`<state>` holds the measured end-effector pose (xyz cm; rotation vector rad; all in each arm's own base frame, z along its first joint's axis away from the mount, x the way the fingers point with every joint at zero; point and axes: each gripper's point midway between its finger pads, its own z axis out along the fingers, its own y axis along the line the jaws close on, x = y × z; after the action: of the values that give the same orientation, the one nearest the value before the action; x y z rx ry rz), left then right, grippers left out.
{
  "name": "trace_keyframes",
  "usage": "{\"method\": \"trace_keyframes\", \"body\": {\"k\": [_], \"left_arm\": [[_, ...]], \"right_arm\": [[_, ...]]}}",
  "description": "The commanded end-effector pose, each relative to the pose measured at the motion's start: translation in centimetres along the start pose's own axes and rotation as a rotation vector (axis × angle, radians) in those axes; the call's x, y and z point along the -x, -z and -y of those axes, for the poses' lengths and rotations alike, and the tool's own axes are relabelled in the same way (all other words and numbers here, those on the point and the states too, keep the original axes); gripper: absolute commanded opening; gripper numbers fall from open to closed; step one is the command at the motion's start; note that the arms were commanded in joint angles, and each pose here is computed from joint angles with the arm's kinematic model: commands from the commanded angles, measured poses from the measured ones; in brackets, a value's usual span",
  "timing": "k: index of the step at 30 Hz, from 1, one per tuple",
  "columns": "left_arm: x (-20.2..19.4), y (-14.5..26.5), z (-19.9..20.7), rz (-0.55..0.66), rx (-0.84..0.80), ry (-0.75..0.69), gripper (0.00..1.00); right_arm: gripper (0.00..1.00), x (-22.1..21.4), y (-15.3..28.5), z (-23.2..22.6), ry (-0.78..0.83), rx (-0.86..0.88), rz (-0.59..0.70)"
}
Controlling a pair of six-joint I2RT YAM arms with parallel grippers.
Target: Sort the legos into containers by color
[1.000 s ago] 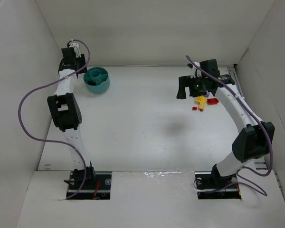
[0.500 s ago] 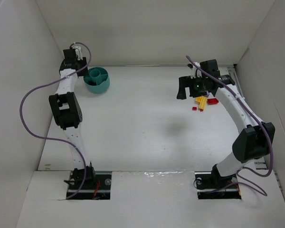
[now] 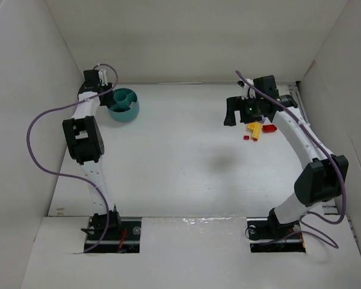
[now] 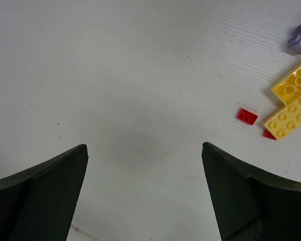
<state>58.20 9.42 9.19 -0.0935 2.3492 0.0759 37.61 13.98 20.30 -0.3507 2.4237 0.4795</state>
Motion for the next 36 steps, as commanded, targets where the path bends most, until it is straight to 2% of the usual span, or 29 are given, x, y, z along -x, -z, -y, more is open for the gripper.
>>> {"method": "trace_keyframes", "body": {"k": [1, 5, 18, 20, 26, 30, 36], "left_arm": [[1.2, 3.1, -0.5, 0.026, 0.003, -0.013, 0.47], [0.5, 3.5, -0.5, 0.014, -0.019, -0.015, 0.47], [1.2, 9.1, 2.1, 0.063, -0.162, 0.026, 0.46], [0.4, 9.5, 2.7, 0.039, -0.193, 0.03, 0.46], [0.5, 10.4, 2.8, 0.067, -0.19, 0.045, 0.46], [1.2, 11.4, 4.7, 0.062, -0.32, -0.013, 0.47], [-0.2, 11.3, 6.3, 0.004, -0.437, -0.062, 0.47]], "right_arm": [[1.0, 1.2, 1.4, -0.7, 0.032, 0.001, 0.052], [1.0, 1.2, 1.4, -0.6, 0.042, 0.0, 0.052], [1.0, 1.2, 1.4, -0.6, 0.042, 0.0, 0.052], [1.0, 1.2, 1.4, -0.6, 0.042, 0.0, 0.052], [1.0, 1.2, 1.4, -0.6, 0.042, 0.0, 0.052], [1.0, 1.2, 1.4, -0.6, 0.042, 0.0, 0.052], [1.0, 1.4, 1.7, -0.7, 0.044, 0.001, 0.061]]}}
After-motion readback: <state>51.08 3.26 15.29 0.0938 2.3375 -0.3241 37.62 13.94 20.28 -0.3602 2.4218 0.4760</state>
